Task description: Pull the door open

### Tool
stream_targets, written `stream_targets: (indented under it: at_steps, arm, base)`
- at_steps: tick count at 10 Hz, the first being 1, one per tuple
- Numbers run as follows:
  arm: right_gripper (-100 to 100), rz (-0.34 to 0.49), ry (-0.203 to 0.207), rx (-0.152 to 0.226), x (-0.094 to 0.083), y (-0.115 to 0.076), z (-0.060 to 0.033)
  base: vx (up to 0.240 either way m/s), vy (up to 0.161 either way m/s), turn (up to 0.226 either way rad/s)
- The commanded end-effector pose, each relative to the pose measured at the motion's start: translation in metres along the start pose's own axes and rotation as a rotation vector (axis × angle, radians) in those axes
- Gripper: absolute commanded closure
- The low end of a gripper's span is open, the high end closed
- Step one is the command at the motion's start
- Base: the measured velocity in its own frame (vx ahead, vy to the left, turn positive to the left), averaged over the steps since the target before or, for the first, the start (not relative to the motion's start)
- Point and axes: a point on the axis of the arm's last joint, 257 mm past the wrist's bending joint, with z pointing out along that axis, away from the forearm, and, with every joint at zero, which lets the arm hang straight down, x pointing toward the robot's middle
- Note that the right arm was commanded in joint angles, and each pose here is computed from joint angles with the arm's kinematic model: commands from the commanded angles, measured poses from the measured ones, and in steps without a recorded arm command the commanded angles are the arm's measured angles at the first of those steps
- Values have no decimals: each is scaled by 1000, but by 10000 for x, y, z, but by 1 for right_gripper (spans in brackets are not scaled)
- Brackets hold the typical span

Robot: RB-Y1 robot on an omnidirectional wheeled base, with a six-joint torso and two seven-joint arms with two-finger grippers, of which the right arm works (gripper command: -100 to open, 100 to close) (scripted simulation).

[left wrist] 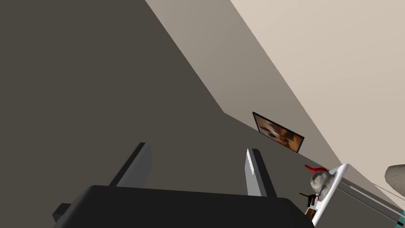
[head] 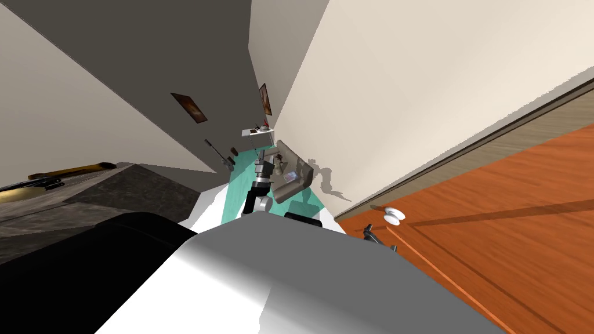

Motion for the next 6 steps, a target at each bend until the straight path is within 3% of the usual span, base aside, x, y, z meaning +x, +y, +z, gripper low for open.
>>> stream_targets:
  at_steps: [1, 2, 3, 5, 6]
  arm:
    - [-100, -1, 3, 5, 7, -25, 40]
    - [-100, -2, 7, 10, 26, -50, 93]
    - [-100, -4, 16, 22, 77, -108, 225]
    - [-100, -4, 15, 20, 72, -115, 213]
    - [-100, -3, 17, 31, 67, -82, 278]
  base:
    - [-208, 121, -44]
    - [-242, 82, -70]
    - [-91, -1, -47]
    - [78, -36, 10]
    - [-36, -16, -157]
